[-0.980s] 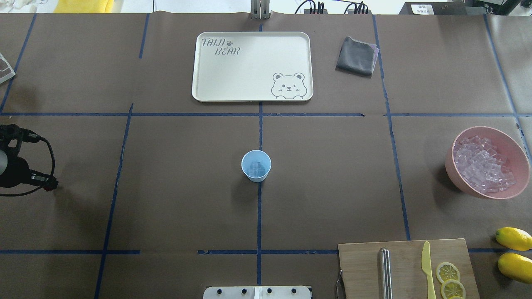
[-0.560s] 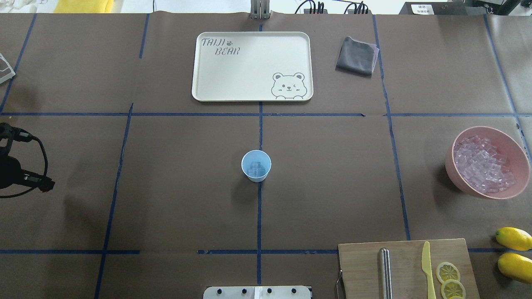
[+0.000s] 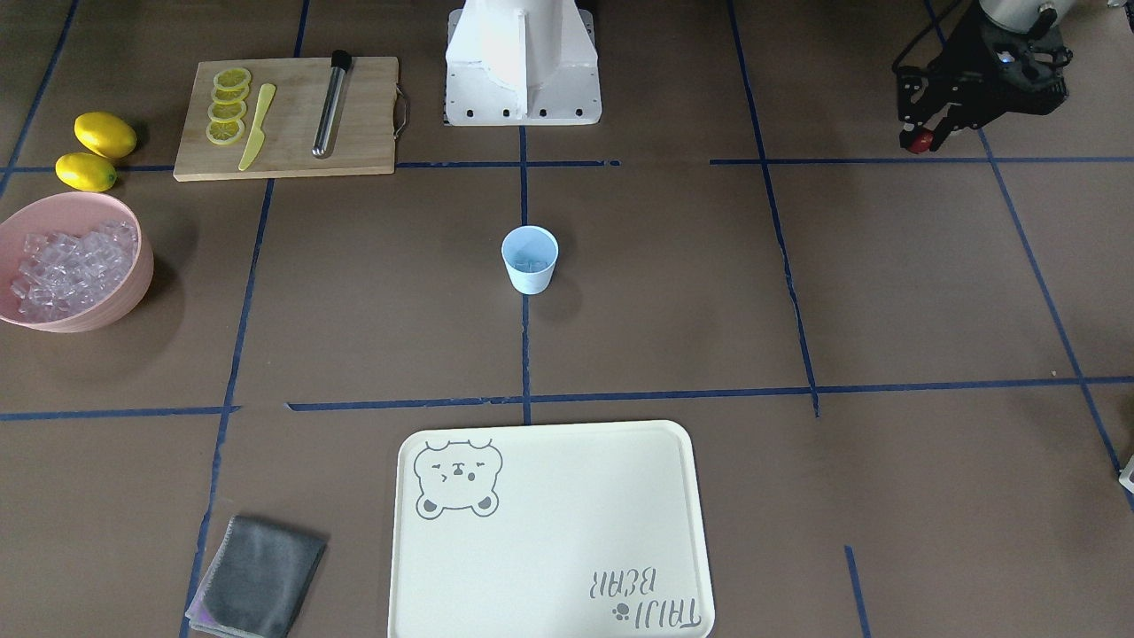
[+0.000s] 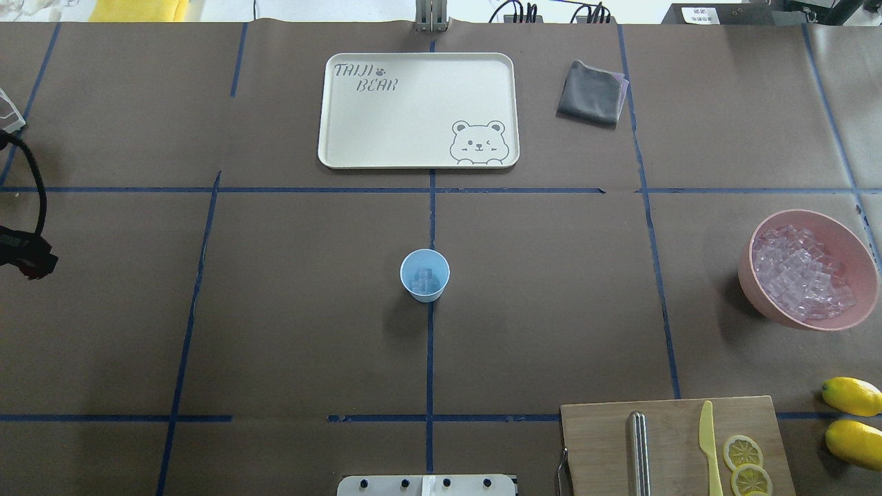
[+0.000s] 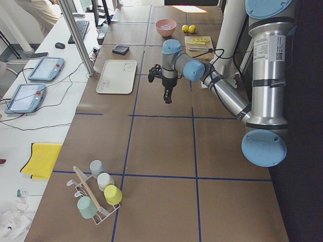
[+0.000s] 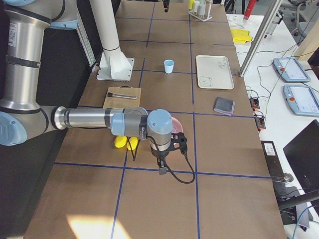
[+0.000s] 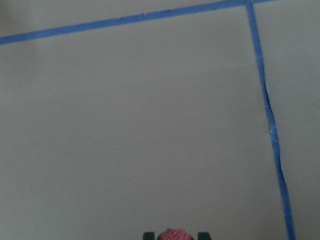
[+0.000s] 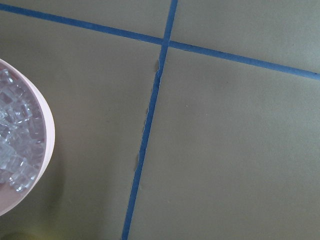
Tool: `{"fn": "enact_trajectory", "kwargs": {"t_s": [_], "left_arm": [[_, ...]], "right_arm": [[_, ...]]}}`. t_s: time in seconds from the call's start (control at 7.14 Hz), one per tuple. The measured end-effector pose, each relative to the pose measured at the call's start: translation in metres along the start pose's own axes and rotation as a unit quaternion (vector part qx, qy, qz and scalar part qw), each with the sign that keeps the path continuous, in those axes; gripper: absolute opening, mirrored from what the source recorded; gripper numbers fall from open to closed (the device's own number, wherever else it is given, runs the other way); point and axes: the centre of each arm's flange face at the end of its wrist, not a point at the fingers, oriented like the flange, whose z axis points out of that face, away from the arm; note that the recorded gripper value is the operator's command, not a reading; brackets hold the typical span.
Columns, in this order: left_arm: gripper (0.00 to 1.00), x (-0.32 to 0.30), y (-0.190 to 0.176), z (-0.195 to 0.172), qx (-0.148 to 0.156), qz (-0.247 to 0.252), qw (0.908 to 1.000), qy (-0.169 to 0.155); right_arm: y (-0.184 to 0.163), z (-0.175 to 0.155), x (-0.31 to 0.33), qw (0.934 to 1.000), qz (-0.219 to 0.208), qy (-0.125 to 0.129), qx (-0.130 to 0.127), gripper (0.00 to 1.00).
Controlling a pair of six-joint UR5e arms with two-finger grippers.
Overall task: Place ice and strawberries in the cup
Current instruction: 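Carry the strawberry with the left gripper over the blue cup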
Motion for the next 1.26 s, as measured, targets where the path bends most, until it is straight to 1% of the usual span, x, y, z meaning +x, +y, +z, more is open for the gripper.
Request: {"fn": "enact_trajectory", "kwargs": {"t_s": [0.14, 0.28, 0.42, 0.7, 0.98, 1.26], "left_arm": [[0.00, 0.033, -0.016, -0.014, 0.001, -0.005, 1.0000, 0.004], [0.00, 0.071, -0.030, -0.013, -0.003, -0.020, 0.9997, 0.012], [0.00, 0.116, -0.042, -0.002, -0.006, -0.043, 0.9989, 0.016], [0.00, 0.188, -0.057, 0.022, -0.002, -0.100, 0.9949, 0.013], [0.00, 0.250, -0.077, 0.052, 0.016, -0.148, 0.9887, 0.015], [0.00, 0.306, -0.101, 0.088, 0.027, -0.175, 0.9840, 0.020]], "right_arm": [[0.000, 0.000, 0.000, 1.0000, 0.000, 0.000, 0.000, 1.00], [-0.001, -0.001, -0.001, 1.0000, -0.001, 0.000, 0.001, 1.00], [-0.001, -0.001, -0.001, 1.0000, -0.001, 0.000, 0.001, 1.00], [-0.002, -0.001, -0.001, 1.0000, -0.001, 0.000, 0.001, 1.00], [-0.002, -0.001, -0.001, 1.0000, -0.001, 0.000, 0.001, 1.00], [-0.002, -0.001, -0.001, 1.0000, -0.001, 0.000, 0.001, 1.00]]}}
